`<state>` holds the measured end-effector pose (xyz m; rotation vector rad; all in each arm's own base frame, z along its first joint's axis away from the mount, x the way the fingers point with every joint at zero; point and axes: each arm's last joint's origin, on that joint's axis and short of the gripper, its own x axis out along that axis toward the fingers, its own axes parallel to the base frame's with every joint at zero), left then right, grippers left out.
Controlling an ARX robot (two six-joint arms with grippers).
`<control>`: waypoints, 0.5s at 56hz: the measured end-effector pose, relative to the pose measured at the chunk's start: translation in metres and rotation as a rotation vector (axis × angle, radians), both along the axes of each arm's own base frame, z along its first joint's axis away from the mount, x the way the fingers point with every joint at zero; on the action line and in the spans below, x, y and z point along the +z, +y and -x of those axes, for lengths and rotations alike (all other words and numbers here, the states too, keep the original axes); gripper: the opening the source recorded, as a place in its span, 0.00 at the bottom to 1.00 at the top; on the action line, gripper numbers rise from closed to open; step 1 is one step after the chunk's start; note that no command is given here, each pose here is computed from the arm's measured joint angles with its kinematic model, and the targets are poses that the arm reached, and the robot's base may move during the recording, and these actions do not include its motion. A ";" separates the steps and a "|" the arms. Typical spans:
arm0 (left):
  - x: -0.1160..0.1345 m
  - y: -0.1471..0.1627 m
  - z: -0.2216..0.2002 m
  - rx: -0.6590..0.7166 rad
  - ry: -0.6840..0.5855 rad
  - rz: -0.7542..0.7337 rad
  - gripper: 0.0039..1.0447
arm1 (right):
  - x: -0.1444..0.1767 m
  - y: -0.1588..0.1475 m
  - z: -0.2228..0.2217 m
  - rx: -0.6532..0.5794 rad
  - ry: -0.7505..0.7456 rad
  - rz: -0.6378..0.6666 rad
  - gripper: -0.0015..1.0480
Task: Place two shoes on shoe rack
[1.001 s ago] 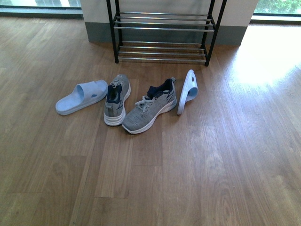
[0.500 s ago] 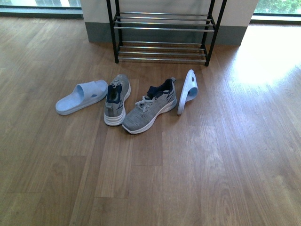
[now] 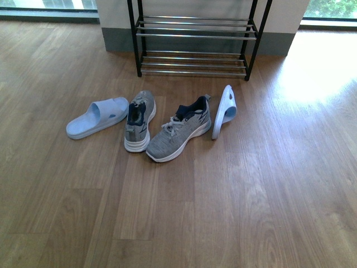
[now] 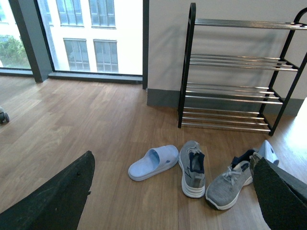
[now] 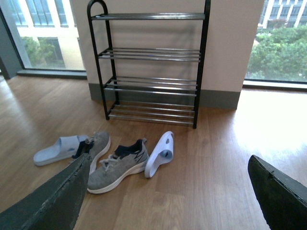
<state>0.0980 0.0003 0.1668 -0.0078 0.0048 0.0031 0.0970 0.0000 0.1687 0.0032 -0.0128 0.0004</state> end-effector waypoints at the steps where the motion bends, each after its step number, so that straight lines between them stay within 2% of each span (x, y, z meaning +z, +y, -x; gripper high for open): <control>1: 0.000 0.000 0.000 0.000 0.000 0.000 0.91 | 0.000 0.000 0.000 0.000 0.000 0.000 0.91; 28: 0.000 0.000 0.000 -0.002 0.000 0.000 0.91 | 0.000 0.000 0.000 -0.004 0.001 0.000 0.91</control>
